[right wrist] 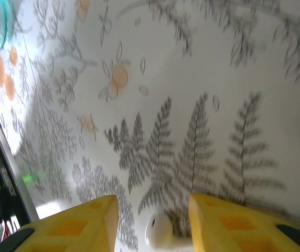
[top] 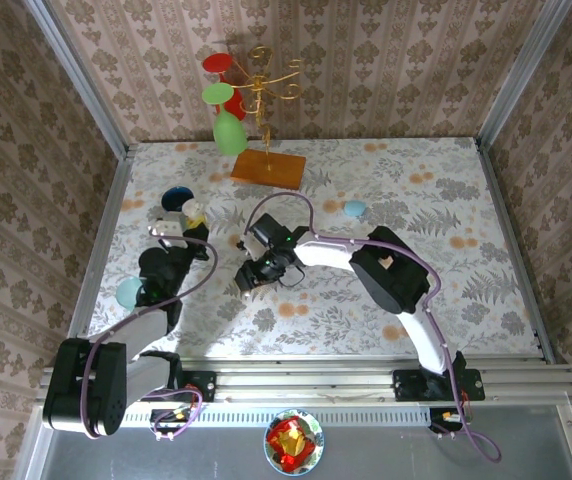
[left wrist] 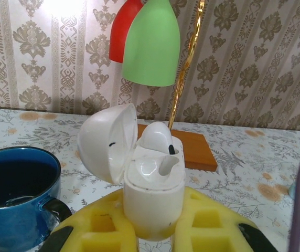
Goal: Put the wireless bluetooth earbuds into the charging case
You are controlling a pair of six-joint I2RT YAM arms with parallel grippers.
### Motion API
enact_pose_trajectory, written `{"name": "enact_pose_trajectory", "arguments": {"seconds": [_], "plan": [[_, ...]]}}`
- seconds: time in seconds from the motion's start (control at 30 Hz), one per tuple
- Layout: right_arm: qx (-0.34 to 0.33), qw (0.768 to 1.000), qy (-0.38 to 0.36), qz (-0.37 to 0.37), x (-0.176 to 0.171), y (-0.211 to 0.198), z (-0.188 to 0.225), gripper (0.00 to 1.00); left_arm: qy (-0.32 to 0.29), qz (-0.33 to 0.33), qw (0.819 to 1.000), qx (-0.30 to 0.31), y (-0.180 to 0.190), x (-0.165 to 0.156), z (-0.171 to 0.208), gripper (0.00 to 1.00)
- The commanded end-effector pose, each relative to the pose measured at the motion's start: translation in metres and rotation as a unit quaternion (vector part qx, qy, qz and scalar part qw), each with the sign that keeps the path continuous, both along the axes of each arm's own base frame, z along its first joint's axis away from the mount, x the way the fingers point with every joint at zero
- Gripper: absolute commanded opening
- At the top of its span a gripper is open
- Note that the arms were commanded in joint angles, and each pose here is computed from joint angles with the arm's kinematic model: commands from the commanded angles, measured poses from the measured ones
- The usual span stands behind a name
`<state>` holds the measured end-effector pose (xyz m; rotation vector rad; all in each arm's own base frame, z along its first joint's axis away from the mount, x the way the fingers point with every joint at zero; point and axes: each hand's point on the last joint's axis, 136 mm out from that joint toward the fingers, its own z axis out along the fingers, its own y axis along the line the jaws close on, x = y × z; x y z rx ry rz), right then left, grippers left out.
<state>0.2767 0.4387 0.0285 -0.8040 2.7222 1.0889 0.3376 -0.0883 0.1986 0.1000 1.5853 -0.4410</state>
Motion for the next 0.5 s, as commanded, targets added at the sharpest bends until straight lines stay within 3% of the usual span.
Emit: {"name": "enact_pose_trajectory", "arguments": {"seconds": [0.0, 0.47], "plan": [[-0.047, 0.999, 0.007, 0.016, -0.026, -0.019, -0.003, 0.42, -0.022, 0.013, 1.0, 0.008, 0.007, 0.002, 0.012, 0.05], [-0.172, 0.984, -0.043, 0.025, -0.023, -0.028, -0.022, 0.41, -0.026, 0.025, 0.999, 0.015, 0.016, 0.002, 0.014, 0.05]]}}
